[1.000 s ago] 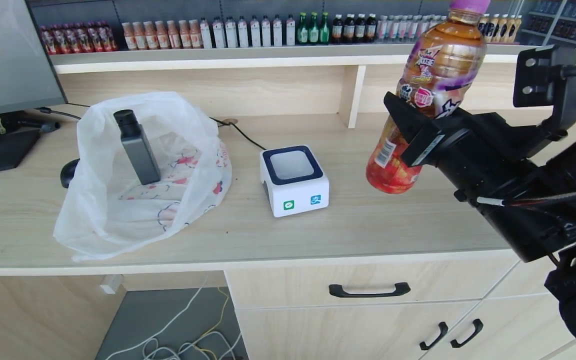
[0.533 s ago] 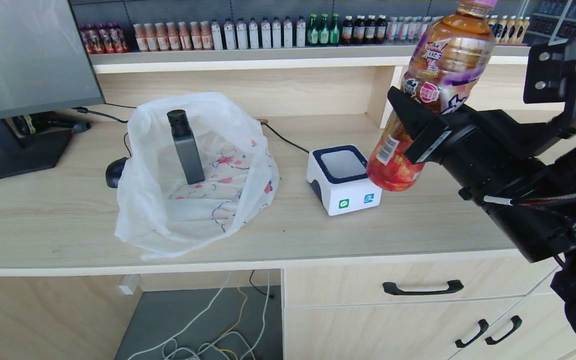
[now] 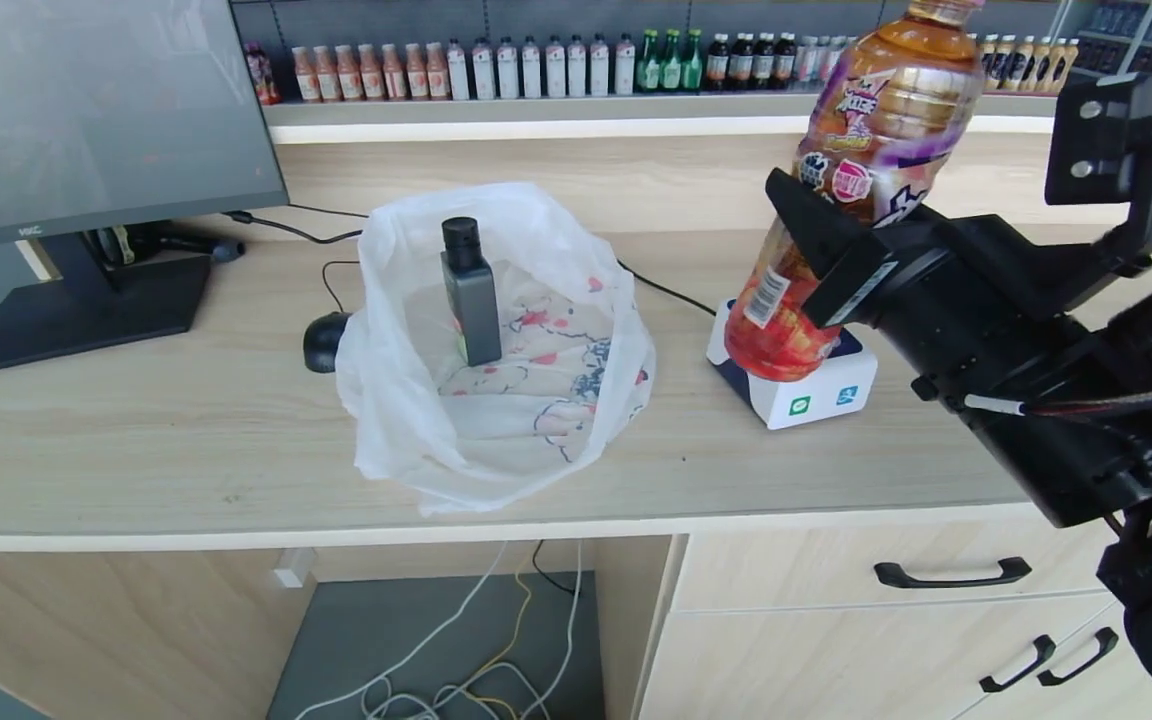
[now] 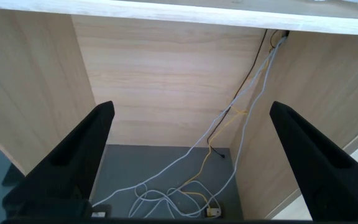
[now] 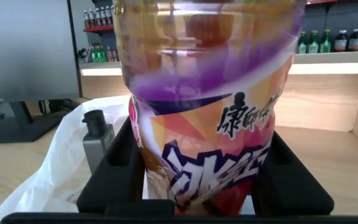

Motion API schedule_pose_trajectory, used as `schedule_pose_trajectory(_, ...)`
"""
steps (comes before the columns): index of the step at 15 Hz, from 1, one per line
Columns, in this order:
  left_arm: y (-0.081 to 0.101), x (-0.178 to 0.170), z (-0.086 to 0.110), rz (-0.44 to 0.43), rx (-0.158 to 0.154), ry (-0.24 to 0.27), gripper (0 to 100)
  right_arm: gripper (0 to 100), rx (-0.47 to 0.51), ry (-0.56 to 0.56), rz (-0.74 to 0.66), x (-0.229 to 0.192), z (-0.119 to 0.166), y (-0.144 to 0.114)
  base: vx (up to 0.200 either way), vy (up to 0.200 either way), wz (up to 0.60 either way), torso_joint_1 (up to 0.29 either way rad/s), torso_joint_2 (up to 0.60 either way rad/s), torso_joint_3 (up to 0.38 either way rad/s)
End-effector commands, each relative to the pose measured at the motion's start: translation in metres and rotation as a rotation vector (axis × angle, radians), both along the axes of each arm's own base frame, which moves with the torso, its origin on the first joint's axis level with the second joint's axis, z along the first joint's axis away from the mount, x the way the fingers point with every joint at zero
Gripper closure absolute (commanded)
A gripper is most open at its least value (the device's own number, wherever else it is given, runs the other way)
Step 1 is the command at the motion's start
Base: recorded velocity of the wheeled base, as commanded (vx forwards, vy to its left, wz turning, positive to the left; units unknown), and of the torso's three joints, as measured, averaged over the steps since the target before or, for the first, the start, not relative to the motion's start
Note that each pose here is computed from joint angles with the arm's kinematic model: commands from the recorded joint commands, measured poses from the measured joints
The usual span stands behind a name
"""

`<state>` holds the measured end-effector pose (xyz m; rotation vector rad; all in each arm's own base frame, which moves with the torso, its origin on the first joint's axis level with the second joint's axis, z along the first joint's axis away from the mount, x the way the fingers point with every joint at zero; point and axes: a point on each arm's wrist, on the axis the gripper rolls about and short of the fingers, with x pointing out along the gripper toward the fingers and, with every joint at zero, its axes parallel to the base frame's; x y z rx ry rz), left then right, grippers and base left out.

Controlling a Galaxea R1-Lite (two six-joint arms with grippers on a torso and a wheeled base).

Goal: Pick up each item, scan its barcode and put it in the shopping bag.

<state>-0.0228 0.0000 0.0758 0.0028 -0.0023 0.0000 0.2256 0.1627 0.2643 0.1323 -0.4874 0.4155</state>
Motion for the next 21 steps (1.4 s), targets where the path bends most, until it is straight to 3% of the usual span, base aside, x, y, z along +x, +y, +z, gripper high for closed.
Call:
schedule_pose_trajectory(1,0.0,0.0,0.0,0.0,0.0,-0.001,0,100,0.01,-0.042,-0.016,0.002,0.012,0.001,0.0,0.0,0.0,0.0,0.0,0.0)
schedule_pose_trajectory(8,0.0,0.0,0.0,0.0,0.0,-0.002,0,100,-0.156,-0.132,-0.142,0.01,0.038,0.002,0.0,0.0,0.0,0.0,0.0,0.0)
schedule_pose_trajectory(17,0.0,0.0,0.0,0.0,0.0,-0.001,0,100,-0.48,-0.304,-0.177,0.022,0.028,-0.024,0.0,0.0,0.0,0.0,0.0,0.0)
schedule_pose_trajectory(21,0.0,0.0,0.0,0.0,0.002,-0.001,0,100,-0.639,-0.385,-0.15,0.027,0.006,-0.046,0.0,0.0,0.0,0.0,0.0,0.0)
